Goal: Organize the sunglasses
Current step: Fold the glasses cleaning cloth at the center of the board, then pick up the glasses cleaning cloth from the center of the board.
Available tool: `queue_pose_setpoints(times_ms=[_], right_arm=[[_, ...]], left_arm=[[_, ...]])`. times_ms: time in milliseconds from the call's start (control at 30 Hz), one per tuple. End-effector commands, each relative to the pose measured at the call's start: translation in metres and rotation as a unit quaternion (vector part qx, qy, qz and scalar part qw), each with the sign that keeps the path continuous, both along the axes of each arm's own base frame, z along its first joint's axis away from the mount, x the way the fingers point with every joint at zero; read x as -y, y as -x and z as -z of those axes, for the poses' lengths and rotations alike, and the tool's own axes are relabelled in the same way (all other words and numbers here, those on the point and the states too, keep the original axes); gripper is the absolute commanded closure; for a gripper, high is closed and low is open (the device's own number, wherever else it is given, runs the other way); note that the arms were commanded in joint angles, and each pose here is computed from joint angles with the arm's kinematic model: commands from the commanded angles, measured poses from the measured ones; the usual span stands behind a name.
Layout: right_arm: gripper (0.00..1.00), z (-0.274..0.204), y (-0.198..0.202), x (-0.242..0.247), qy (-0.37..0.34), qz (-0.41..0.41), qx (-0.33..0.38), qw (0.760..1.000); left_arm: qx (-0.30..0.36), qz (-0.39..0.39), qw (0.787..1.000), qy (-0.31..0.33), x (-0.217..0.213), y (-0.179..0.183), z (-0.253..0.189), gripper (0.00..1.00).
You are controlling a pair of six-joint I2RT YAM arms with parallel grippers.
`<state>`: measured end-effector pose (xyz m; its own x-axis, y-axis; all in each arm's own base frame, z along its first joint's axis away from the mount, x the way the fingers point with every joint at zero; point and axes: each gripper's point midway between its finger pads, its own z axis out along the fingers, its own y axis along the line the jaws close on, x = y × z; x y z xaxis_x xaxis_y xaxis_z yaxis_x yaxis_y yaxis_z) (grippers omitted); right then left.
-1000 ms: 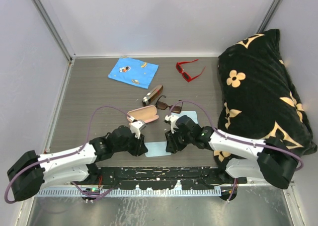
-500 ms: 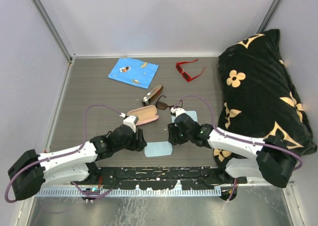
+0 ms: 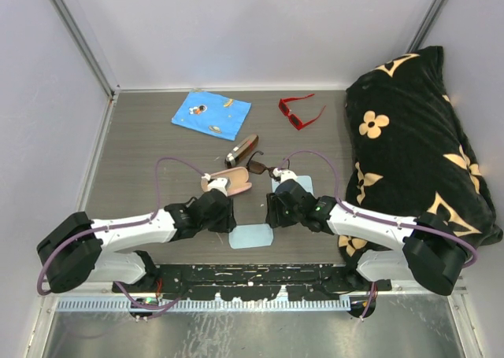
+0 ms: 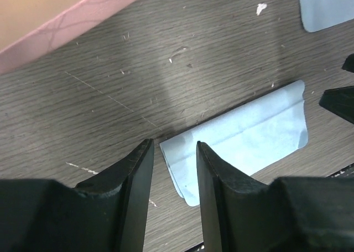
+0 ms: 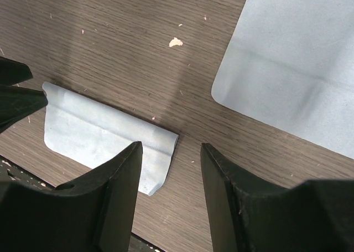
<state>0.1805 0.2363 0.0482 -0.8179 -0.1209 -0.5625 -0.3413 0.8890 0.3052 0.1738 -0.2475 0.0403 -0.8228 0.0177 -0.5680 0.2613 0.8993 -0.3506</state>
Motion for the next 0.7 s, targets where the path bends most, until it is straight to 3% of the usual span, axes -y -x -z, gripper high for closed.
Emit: queue_pose_setpoints(times_ms=[0, 667], right_arm=[[0.48, -0.008, -0.009, -0.006, -0.021, 0.016, 0.017, 1.000], [0.47, -0.006, -0.008, -0.006, -0.016, 0.010, 0.016, 1.000]], left_arm=[[0.005, -0.003, 1.000, 0.000, 0.009, -0.003, -0.008, 0.62], [-0.009, 0.003, 0.997, -0.078, 0.006, 0.001, 0.016, 0.64]])
